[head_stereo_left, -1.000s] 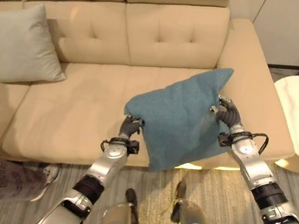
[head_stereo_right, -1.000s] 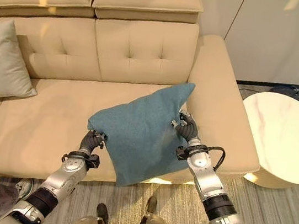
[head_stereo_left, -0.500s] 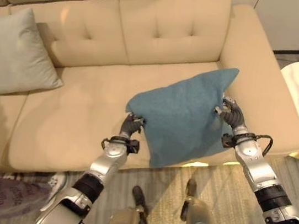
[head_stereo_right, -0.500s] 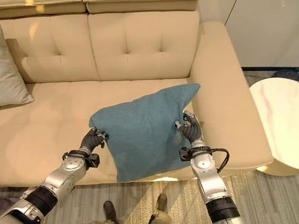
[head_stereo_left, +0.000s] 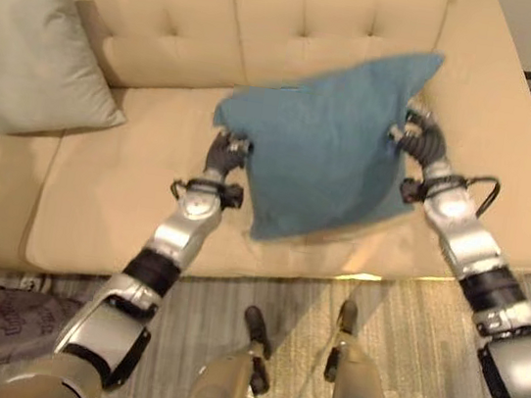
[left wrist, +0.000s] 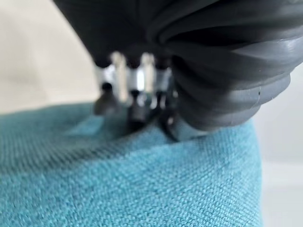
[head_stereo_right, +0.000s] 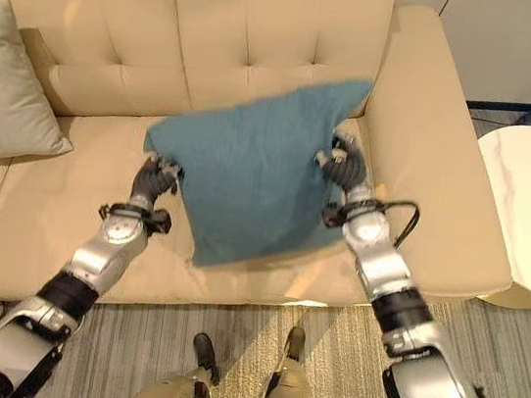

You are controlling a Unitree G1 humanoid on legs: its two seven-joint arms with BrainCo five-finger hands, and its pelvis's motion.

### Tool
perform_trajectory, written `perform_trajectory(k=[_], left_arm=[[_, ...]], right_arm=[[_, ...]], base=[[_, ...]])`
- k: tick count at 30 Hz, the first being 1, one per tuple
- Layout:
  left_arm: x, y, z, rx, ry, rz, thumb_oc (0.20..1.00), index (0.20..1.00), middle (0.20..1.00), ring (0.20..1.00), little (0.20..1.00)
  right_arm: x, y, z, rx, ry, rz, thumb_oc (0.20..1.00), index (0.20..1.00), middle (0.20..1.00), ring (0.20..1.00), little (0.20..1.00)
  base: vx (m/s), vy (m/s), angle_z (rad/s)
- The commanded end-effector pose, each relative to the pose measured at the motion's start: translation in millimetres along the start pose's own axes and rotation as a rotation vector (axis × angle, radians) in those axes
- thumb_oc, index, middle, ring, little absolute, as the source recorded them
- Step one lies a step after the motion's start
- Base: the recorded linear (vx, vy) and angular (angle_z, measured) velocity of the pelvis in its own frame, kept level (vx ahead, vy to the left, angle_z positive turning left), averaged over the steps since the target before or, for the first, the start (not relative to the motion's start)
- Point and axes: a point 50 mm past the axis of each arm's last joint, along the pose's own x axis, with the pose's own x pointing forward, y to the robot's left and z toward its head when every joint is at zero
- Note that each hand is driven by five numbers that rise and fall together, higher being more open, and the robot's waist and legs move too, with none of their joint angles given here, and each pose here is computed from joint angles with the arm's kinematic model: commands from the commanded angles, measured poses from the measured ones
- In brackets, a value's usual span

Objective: Pick up all the scattered cushions and arrange them neatly on the sofa.

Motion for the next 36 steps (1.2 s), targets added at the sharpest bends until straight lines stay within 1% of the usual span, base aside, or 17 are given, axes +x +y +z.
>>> perform_trajectory(k=[1,2,4,6,7,10,11,14,17,19,22,29,30,36], left_arm=[[20.3,-51.4,109.3,-0.042,-0.449,-0.199,0.2,0.2,0.2,0.2,0.2],[20.6,-51.5,109.8,-0.042,-0.45,-0.199,0.2,0.2,0.2,0.2,0.2],[26.6,-54.2,123.2,-0.027,-0.482,-0.198,0.2,0.2,0.2,0.2,0.2],[39.7,-52.8,154.6,0.015,-0.55,-0.164,0.2,0.2,0.2,0.2,0.2],[39.7,-52.8,154.7,0.015,-0.551,-0.164,0.2,0.2,0.2,0.2,0.2],[47.7,-47.8,182.5,0.053,-0.608,-0.129,0.2,0.2,0.2,0.2,0.2],[51.5,-41.8,205.7,0.078,-0.657,-0.102,0.2,0.2,0.2,0.2,0.2],[54.7,-36.5,220.8,0.105,-0.68,-0.084,0.2,0.2,0.2,0.2,0.2],[58.6,-21.9,248.3,0.165,-0.72,-0.032,0.2,0.2,0.2,0.2,0.2],[59.4,-17.4,254.3,0.177,-0.727,-0.021,0.2,0.2,0.2,0.2,0.2],[58.0,-6.4,275.8,0.204,-0.765,0.019,0.2,0.2,0.2,0.2,0.2],[55.9,5.7,283.4,0.287,-0.785,0.064,0.2,0.2,0.2,0.2,0.2],[58.2,24.9,276.4,0.33,-0.751,0.134,0.2,0.2,0.2,0.2,0.2],[61.0,28.7,259.3,0.321,-0.706,0.147,0.2,0.2,0.2,0.2,0.2]], right_arm=[[32.1,16.8,113.8,0.17,-0.424,0.037,0.2,0.2,0.2,0.2,0.2],[32.4,16.5,114.4,0.169,-0.426,0.037,0.2,0.2,0.2,0.2,0.2],[39.1,9.3,130.2,0.183,-0.462,0.013,0.2,0.2,0.2,0.2,0.2],[48.5,-2.8,162.2,0.211,-0.54,-0.037,0.2,0.2,0.2,0.2,0.2],[48.5,-2.8,162.3,0.211,-0.54,-0.037,0.2,0.2,0.2,0.2,0.2],[53.3,-13.0,182.6,0.226,-0.588,-0.077,0.2,0.2,0.2,0.2,0.2],[56.9,-23.2,192.9,0.236,-0.606,-0.113,0.2,0.2,0.2,0.2,0.2],[59.3,-29.9,199.0,0.228,-0.616,-0.131,0.2,0.2,0.2,0.2,0.2],[61.9,-36.0,206.0,0.219,-0.624,-0.149,0.2,0.2,0.2,0.2,0.2],[63.1,-36.5,207.5,0.225,-0.623,-0.147,0.2,0.2,0.2,0.2,0.2],[63.8,-37.5,209.3,0.249,-0.627,-0.148,0.2,0.2,0.2,0.2,0.2],[60.0,-24.5,201.0,0.281,-0.629,-0.115,0.2,0.2,0.2,0.2,0.2],[55.2,-17.2,188.5,0.27,-0.62,-0.108,0.2,0.2,0.2,0.2,0.2],[52.8,-9.7,176.4,0.276,-0.594,-0.1,0.2,0.2,0.2,0.2,0.2]], base=[[-0.02,-0.048,0.05],[-0.02,-0.041,0.07],[-0.02,-0.04,0.08],[-0.04,-0.065,0.02],[-0.03,-0.042,0.02],[-0.04,-0.044,0.02],[-0.04,-0.051,-0.01],[0.0,-0.031,0.07],[-0.01,-0.02,0.11],[0.01,-0.007,0.05],[0.02,0.012,0.33],[0.01,0.026,-0.07],[-0.07,0.039,0.23],[-0.04,0.014,-0.1]])
